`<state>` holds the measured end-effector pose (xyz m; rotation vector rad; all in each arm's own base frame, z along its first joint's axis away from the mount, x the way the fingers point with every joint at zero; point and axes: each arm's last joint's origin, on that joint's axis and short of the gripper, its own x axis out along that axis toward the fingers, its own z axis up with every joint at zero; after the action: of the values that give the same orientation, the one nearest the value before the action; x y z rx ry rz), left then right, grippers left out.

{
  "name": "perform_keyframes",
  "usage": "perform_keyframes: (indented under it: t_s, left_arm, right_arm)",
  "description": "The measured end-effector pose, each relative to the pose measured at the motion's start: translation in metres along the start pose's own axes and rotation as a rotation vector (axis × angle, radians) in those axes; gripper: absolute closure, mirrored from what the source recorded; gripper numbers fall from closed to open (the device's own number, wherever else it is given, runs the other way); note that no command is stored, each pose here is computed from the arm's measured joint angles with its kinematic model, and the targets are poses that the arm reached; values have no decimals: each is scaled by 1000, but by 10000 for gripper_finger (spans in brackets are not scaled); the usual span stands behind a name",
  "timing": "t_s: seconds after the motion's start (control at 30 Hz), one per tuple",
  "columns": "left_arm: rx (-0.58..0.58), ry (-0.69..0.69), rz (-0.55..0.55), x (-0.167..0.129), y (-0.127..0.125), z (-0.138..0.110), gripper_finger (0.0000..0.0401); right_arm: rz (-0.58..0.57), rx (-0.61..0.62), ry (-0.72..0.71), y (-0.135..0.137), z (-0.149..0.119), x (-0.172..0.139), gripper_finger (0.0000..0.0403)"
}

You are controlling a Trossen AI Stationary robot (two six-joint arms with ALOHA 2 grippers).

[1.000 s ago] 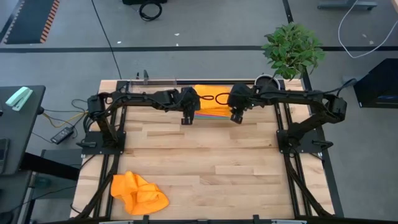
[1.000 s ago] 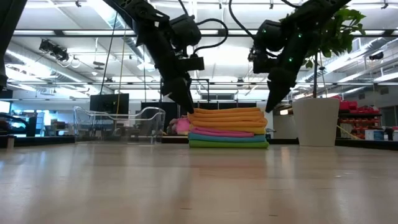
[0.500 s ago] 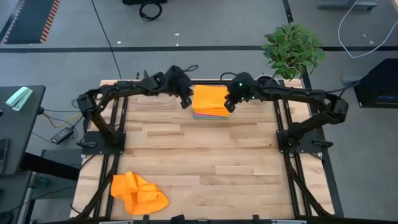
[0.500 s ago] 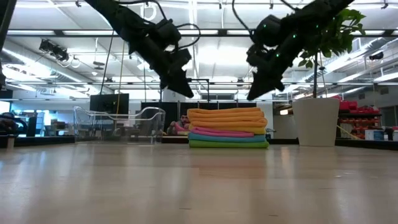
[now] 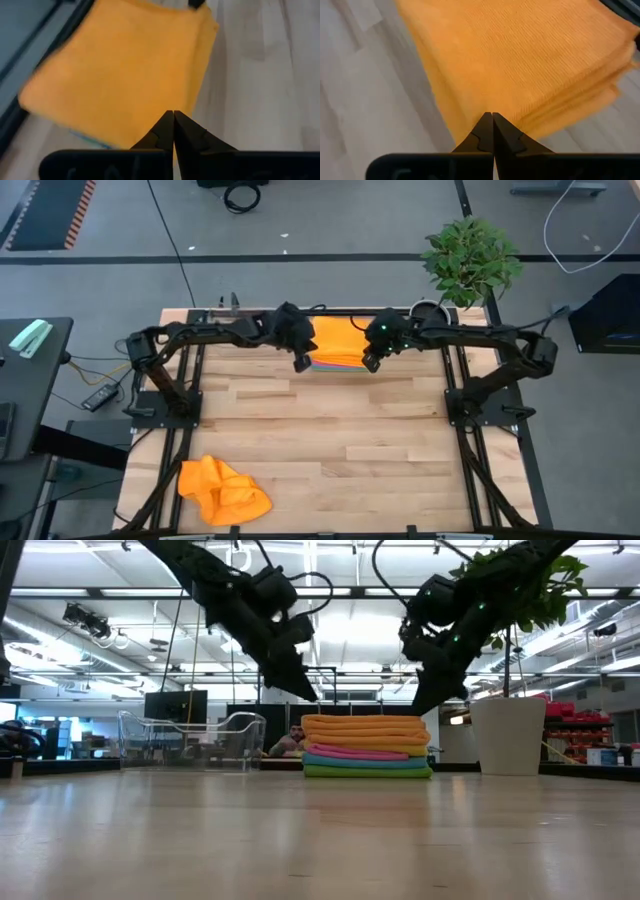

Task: Fold microfiber towels
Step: Stack the folded orange towel on the folded orange towel

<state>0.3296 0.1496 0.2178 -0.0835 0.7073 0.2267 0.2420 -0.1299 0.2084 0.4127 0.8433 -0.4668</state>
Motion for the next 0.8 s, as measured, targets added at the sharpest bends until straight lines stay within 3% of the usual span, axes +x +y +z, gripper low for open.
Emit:
perform_keyframes:
  t_s: [0.17,0.27,0.4,0.53,0.7,0.8]
  left_arm:
    - [-51,2,5,-56,-5,14,393]
    - [-104,60,-33,-97,-26,12,394]
    - [-206,230,-127,-141,-69,-5,373]
    - [-249,380,-222,-168,-121,-24,342]
    - [-182,531,-271,-189,-187,-51,295]
    - [-60,588,-301,-195,-223,-69,262]
  right_arm:
    - [10,-15,-76,20,3,-37,402]
    - [73,17,-133,41,-4,-65,402]
    - [192,51,-199,84,-18,-92,402]
    - [212,47,-211,128,-43,-99,392]
    - [195,24,-200,177,-79,-86,387]
    - [218,16,-169,201,-98,-72,387]
